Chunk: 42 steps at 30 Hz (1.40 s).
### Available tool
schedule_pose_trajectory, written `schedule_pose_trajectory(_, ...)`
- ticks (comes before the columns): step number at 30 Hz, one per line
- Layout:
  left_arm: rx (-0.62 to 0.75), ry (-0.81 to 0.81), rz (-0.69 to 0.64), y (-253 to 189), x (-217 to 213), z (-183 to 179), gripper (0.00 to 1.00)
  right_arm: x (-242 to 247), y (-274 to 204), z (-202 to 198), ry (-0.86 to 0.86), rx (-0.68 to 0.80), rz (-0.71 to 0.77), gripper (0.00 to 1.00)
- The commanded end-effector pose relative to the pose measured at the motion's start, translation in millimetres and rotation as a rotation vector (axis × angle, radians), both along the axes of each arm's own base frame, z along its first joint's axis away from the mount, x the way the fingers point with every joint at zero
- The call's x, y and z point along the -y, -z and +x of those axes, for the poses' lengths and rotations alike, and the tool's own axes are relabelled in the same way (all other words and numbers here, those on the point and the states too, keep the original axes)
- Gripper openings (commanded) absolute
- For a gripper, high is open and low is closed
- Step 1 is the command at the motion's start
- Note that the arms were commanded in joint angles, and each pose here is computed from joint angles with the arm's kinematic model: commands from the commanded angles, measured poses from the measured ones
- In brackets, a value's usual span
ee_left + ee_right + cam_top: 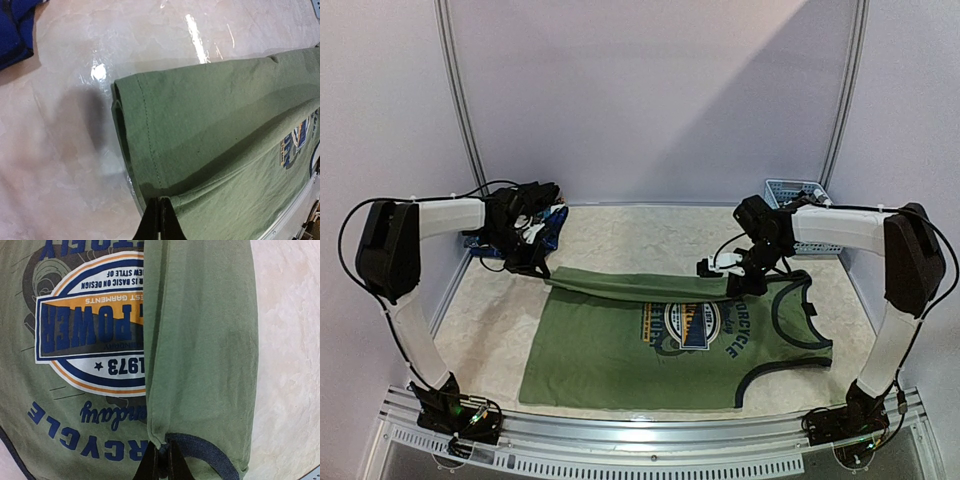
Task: Fold and stack the mixed laundry pile
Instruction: Fold the flattened tank top at the center of the board.
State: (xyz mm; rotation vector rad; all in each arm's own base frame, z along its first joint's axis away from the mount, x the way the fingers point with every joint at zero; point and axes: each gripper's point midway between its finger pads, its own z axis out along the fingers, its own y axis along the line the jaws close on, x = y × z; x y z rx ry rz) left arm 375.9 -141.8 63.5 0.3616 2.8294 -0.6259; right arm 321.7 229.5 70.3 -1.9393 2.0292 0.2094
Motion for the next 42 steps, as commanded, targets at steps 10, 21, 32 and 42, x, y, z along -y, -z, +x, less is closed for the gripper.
schedule_pose_trajectory(10,-0.003,0.02,0.019,-4,-3,-13,0.0,7,1,-18,0.01,-0.042,-0.032,0.0)
schedule_pose_trajectory(21,-0.071,0.042,0.065,15,-4,-26,0.0,8,21,-27,0.009,-0.081,-0.06,0.0)
schedule_pose_trajectory(32,-0.151,0.09,0.086,30,0,-44,0.0,11,32,-35,-0.003,-0.115,-0.081,0.0)
schedule_pose_trajectory(42,-0.153,0.094,0.102,20,0,-45,0.17,14,32,-63,-0.09,-0.168,-0.108,0.25)
